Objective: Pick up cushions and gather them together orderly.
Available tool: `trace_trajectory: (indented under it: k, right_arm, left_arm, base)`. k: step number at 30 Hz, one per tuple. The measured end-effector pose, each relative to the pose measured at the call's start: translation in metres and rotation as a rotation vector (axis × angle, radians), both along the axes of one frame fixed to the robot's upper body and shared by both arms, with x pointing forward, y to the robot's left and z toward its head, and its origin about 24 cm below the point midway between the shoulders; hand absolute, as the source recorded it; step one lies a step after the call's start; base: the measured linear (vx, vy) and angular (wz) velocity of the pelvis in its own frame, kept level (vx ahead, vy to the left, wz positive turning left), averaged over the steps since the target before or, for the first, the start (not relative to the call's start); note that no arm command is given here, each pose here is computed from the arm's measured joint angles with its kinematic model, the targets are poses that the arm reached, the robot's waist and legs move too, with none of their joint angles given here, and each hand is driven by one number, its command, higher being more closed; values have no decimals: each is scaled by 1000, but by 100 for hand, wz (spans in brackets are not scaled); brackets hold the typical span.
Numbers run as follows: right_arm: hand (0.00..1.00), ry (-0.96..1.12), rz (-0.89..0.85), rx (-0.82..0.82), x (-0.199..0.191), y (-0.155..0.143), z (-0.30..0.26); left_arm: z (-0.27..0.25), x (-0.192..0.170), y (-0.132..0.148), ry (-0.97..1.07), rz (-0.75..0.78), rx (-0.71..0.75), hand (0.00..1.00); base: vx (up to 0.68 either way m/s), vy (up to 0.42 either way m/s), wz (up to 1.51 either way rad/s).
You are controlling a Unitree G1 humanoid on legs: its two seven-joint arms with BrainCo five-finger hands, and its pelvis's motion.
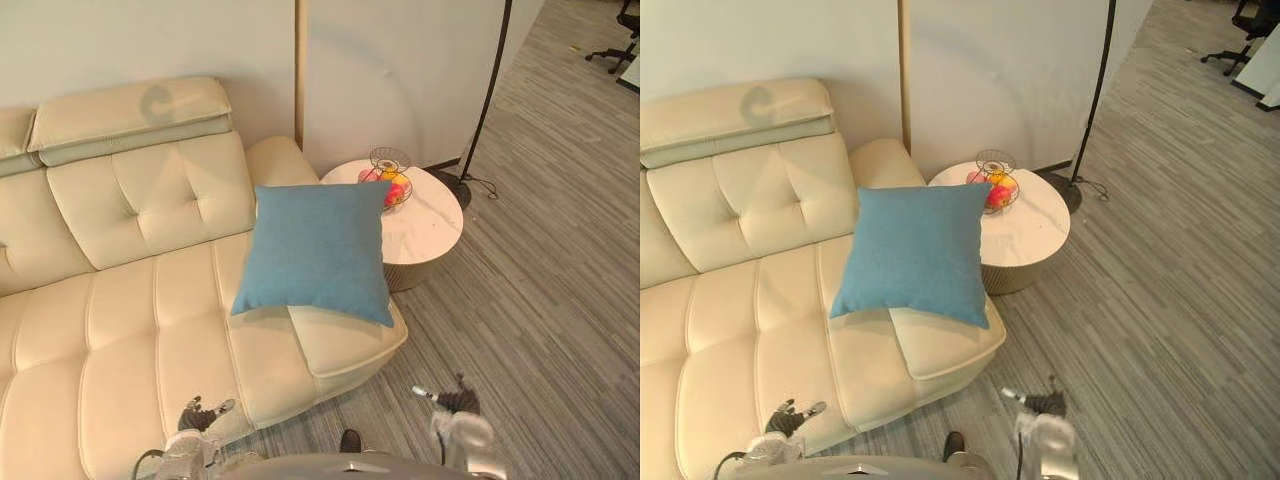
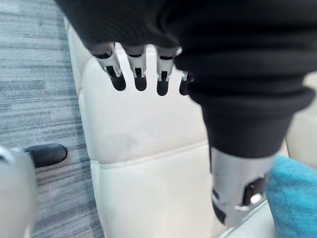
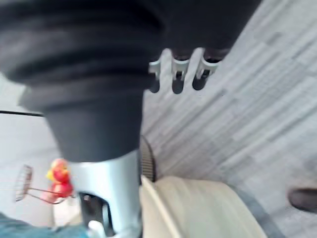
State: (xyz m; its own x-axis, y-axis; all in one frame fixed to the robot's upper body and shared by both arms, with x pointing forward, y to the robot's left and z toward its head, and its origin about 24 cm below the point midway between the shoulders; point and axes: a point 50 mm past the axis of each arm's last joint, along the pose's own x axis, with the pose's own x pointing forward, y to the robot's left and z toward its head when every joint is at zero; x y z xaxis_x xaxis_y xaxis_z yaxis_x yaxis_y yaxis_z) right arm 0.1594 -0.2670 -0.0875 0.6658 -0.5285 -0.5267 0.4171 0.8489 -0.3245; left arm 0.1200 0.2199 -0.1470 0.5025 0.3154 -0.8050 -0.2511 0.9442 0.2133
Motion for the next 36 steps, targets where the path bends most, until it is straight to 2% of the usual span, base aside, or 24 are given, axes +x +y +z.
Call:
trace_trajectory:
  k: [5,8,11,18,26,28,30,31,36]
  right_arm:
    - [0,-111,64,-114,28,-14,30]
    - [0,-220,141,-149,58,-6,55]
    - [0,-307,214,-162,90,7,76]
    - [0,-576,441,-201,161,63,150]
    - [0,-794,532,-231,199,104,221]
    - [0,-890,527,-227,209,116,254]
    - [0,-919,527,-230,212,119,264]
    - [100,-962,511,-233,216,123,280]
    - [100,-1069,487,-216,222,134,320]
  left_arm:
    - [21,24,33,-94,-16,110,0]
    - [46,55,52,-213,-22,189,0]
    - [72,92,54,-352,-12,213,0]
    - [148,188,19,-674,-110,206,0]
    - [237,254,-14,-908,-264,276,0]
    - [273,274,-30,-982,-306,294,0]
    - [284,279,-35,-1004,-320,300,0]
    - [302,285,-44,-1039,-347,314,100]
    - [340,296,-51,-1109,-331,339,100]
  base:
    - [-77,-18,-6]
    - [-104,-21,-10]
    - [-140,-26,-6]
    - [-117,22,0]
    - [-127,7,-7]
    - [-153,-15,-5]
    - [-88,-21,-3]
    - [-93,-29,-3]
    - [-56,-30,-8]
